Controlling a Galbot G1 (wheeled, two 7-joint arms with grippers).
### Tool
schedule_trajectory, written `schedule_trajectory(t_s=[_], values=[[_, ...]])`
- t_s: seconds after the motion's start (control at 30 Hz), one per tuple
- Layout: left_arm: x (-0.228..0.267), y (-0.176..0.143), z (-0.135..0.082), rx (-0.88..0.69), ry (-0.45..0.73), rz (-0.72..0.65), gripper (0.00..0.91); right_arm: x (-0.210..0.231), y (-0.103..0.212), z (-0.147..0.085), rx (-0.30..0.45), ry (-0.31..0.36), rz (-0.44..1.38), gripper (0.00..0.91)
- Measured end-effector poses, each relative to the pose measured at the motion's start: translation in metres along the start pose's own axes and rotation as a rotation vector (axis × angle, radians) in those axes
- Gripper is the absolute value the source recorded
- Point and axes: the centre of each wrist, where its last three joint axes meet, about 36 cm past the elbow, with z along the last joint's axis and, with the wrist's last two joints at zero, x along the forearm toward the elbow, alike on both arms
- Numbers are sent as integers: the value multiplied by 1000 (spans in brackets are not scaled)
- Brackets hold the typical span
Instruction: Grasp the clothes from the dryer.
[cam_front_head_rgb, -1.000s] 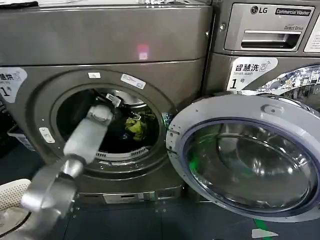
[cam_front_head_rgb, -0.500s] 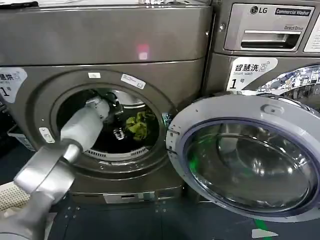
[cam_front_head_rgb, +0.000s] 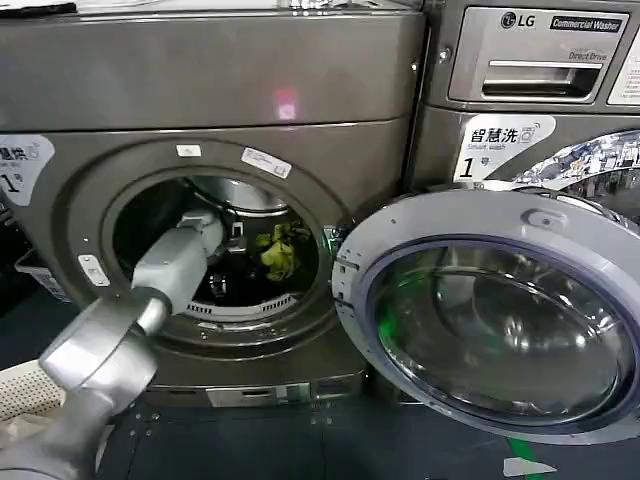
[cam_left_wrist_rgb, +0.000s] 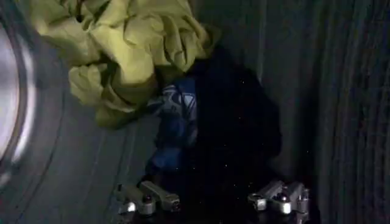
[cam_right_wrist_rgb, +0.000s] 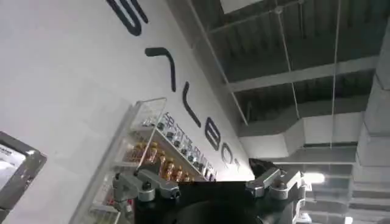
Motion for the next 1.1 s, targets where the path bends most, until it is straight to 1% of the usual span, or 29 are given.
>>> schedule_trajectory(t_s=[0.1,0.4,0.6,0.7,0.83,1.03,1.1], values=[[-3,-3,-1,7,-8,1,0,1,0,1,0,2,1,907],[-7,-6,1,41,-54,3,0,0,0,2,0,3,0,907],[-3,-4,2,98,-105,-19,0,0,5,2,-2,1,-8,907],[9,5,-1,148,-166,-65,0,0,7,2,-4,0,-13,907],[16,8,-9,235,-270,-133,0,1,9,3,-5,3,-15,907],[10,-1,-11,419,-460,-287,0,0,11,6,-5,7,-15,907],[6,-7,-8,498,-523,-340,0,0,13,8,-6,9,-16,907]])
